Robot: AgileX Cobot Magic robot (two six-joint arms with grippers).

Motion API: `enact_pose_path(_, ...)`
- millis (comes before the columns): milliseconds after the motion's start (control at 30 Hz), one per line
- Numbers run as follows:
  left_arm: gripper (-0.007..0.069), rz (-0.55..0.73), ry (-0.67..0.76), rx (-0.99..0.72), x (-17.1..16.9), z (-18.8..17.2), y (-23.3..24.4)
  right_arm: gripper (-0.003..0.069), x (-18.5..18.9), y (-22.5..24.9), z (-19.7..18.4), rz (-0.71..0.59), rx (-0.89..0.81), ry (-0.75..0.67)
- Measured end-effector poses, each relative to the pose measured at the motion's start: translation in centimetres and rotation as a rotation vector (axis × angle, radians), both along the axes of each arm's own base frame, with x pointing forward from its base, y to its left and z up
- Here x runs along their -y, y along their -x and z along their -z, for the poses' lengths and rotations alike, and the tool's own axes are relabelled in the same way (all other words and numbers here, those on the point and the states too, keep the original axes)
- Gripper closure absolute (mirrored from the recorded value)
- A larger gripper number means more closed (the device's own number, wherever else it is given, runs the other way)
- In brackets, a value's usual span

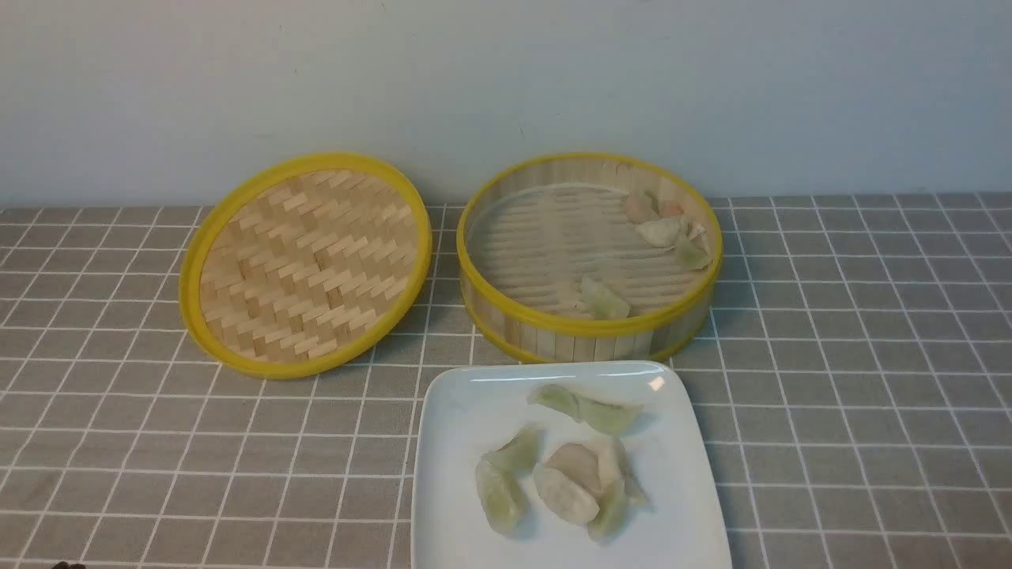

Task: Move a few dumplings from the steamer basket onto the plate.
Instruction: Use the right arm to grab a dumpling from inside the steamer

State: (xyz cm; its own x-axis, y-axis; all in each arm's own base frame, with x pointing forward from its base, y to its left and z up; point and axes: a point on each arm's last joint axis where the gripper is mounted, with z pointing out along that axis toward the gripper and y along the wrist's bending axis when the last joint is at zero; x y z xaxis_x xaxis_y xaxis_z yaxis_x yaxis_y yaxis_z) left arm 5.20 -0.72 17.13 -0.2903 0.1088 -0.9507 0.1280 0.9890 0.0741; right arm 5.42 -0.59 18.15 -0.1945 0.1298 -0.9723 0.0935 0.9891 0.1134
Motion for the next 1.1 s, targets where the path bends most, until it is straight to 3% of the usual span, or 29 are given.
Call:
enact_pose_path(967, 0.063, 0.0, 0.0, 0.0, 0.0, 0.0, 0.0, 0.0673, -0.03, -0.01, -0.04, -0.001, 0.005, -0.008)
enact_pose_path(1067, 0.063, 0.0, 0.0, 0.0, 0.0, 0.0, 0.0, 0.0673, -0.32, -0.14, -0.32, -0.041, 0.066, -0.121)
enact_pose_path(1100, 0.063, 0.0, 0.0, 0.0, 0.0, 0.0, 0.0, 0.0673, -0.47, -0.2, -0.75, -0.018, 0.115, -0.225)
